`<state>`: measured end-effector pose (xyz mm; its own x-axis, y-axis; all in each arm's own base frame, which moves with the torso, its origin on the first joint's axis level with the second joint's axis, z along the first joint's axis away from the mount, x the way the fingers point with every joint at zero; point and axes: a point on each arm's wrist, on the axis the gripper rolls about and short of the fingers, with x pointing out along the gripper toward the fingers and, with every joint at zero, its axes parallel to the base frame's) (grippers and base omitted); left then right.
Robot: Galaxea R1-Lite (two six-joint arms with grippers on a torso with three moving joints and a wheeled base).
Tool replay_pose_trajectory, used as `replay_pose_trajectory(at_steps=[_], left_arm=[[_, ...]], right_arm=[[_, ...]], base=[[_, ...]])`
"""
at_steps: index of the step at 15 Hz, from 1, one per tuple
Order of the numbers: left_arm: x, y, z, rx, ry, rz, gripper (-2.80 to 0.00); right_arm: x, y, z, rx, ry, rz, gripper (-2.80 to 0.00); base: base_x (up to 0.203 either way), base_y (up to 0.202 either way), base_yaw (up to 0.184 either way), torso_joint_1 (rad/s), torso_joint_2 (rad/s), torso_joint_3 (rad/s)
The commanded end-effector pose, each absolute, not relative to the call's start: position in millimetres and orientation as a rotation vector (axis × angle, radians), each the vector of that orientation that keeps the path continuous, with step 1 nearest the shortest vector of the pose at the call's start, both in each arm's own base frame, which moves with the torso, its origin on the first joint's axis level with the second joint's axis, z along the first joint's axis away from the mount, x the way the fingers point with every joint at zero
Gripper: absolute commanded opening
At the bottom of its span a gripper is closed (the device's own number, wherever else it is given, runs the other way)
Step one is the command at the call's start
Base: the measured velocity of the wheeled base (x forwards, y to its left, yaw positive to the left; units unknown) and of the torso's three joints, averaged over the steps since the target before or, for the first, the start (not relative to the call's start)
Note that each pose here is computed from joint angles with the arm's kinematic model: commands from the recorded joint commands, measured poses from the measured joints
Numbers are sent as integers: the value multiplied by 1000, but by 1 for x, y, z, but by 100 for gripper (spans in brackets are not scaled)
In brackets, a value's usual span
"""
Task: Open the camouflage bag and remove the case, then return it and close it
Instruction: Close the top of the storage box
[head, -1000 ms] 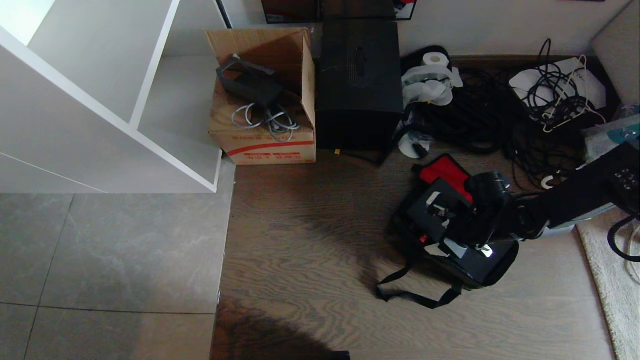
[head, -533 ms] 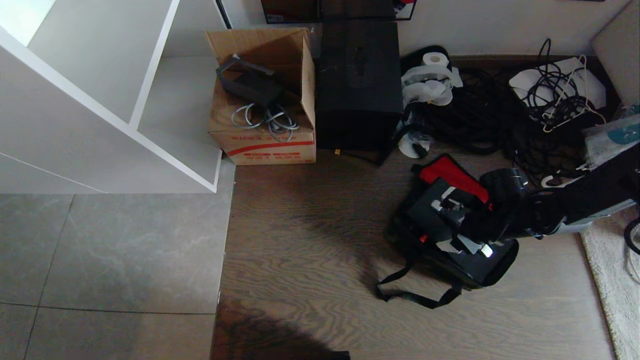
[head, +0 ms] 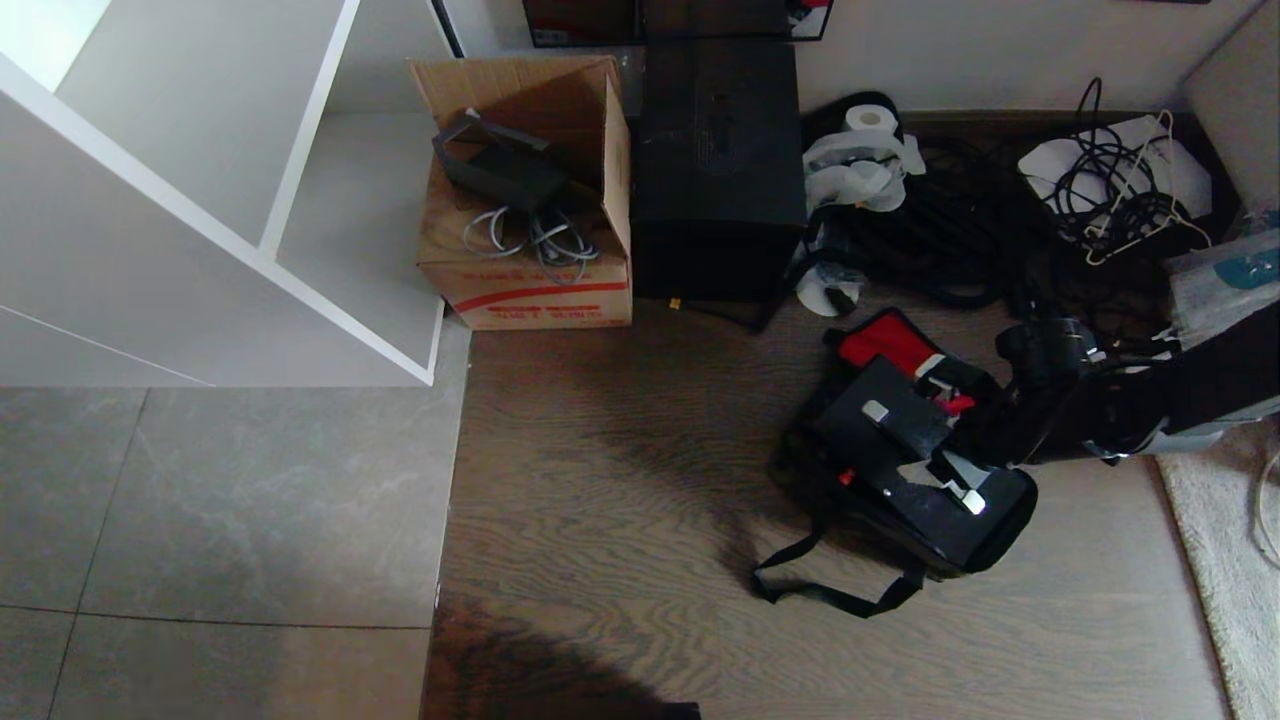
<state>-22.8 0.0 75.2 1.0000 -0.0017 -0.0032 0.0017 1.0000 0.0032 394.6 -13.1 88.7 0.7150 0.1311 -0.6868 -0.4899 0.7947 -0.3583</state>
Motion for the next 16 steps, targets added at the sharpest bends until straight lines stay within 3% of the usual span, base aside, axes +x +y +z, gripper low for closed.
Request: replay_pose_trajectory(at_steps=[1,9,13,16], left_arm=[[-23,0,75,3,3,-2,-280],[-23,0,75,3,3,-2,-280],[-23,0,75,3,3,-2,-280],[-23,0,75,3,3,-2,-280]], right_arm=[[396,-30,90,-551,711,318,0],[371,-109,114,-439,747,80,0],[340,-124,95,80,850,-154,0],[331,-116,76,281,922,-266,0]], base=[[0,0,0,0,0,0],[0,0,0,0,0,0],[0,0,0,0,0,0],[0,0,0,0,0,0]])
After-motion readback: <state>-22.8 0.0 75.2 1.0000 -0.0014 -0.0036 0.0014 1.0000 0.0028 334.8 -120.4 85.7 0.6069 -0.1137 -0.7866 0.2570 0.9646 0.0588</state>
